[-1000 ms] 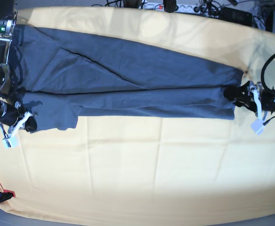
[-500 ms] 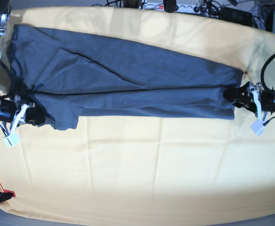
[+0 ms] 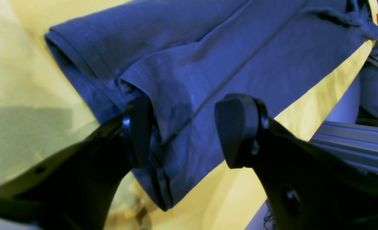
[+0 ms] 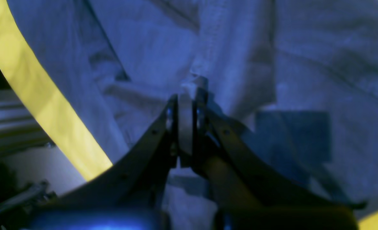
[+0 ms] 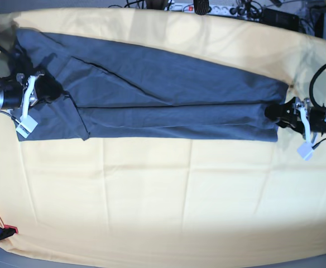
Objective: Fold the T-shirt properly
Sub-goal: 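Open the left gripper, move it to the shirt's hem end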
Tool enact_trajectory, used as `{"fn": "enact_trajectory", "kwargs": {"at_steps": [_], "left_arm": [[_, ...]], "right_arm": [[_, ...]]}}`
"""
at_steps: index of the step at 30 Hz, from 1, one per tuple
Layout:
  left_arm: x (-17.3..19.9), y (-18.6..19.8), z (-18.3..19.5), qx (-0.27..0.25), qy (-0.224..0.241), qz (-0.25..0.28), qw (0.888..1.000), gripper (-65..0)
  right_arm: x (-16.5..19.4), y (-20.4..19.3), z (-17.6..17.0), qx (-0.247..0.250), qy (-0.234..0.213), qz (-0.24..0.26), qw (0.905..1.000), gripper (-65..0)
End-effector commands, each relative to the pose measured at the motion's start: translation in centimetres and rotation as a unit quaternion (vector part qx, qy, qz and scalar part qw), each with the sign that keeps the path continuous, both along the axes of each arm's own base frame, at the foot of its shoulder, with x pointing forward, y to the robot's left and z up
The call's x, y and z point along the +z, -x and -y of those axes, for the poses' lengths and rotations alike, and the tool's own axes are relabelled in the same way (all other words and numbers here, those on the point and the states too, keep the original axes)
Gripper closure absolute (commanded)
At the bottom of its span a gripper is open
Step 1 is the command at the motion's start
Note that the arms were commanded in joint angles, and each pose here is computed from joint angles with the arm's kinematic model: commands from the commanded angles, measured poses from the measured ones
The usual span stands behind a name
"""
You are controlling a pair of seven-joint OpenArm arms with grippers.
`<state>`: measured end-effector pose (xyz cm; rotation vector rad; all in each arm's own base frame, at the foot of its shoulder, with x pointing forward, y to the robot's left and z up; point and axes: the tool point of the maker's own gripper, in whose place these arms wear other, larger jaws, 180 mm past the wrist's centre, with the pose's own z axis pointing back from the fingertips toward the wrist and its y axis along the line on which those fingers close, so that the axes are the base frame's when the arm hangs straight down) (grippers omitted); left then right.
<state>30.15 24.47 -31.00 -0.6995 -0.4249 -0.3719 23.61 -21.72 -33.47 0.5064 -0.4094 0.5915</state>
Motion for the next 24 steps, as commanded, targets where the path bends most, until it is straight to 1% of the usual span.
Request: {"fn": "enact_trajectory", "kwargs": {"at_steps": [1, 3, 5, 7, 8, 11, 16, 20, 24], "left_arm": [[1.7, -0.9, -0.6, 0.004, 0.001, 0.022, 1.0, -37.3], [1.7, -0.9, -0.6, 0.004, 0.001, 0.022, 1.0, -37.3], [1.7, -0.9, -0.6, 0.004, 0.001, 0.022, 1.0, -37.3], [1.7, -0.9, -0.7, 0.005, 0.0, 0.022, 1.0, -37.3], [1.8, -0.9, -0.8, 0.005, -0.001, 0.023, 1.0, -37.3], [2.2, -1.0, -1.4, 0.007, -0.009, 0.025, 1.0, -37.3], [3.8, -1.7, -3.1, 0.014, -0.032, 0.04, 0.999, -37.3], [5.6, -2.4, -4.4, 0.022, -0.049, 0.058, 0.997, -37.3], [6.4, -2.8, -5.2, 0.036, -0.057, 0.059, 0.996, -37.3]], "right_arm": [[1.2, -0.3, 0.5, 0.008, 0.006, 0.016, 0.9998, 0.0], [1.2, 0.5, 0.8, 0.019, 0.019, 0.007, 0.9996, 0.0], [1.2, 1.8, 0.9, 0.035, 0.02, -0.019, 0.999, 0.0], [1.8, 2.0, -0.1, 0.039, -0.013, -0.019, 0.999, 0.0], [2.0, 2.0, -0.3, 0.039, -0.019, -0.019, 0.9989, 0.0], [1.9, 2.2, -0.1, 0.039, -0.017, -0.022, 0.9989, 0.0], [1.0, 2.5, 1.2, 0.036, 0.023, -0.03, 0.9986, 0.0], [0.7, 3.2, 2.1, 0.038, 0.037, -0.044, 0.9977, 0.0], [0.5, 3.8, 3.0, 0.04, 0.054, -0.054, 0.9963, 0.0]]}}
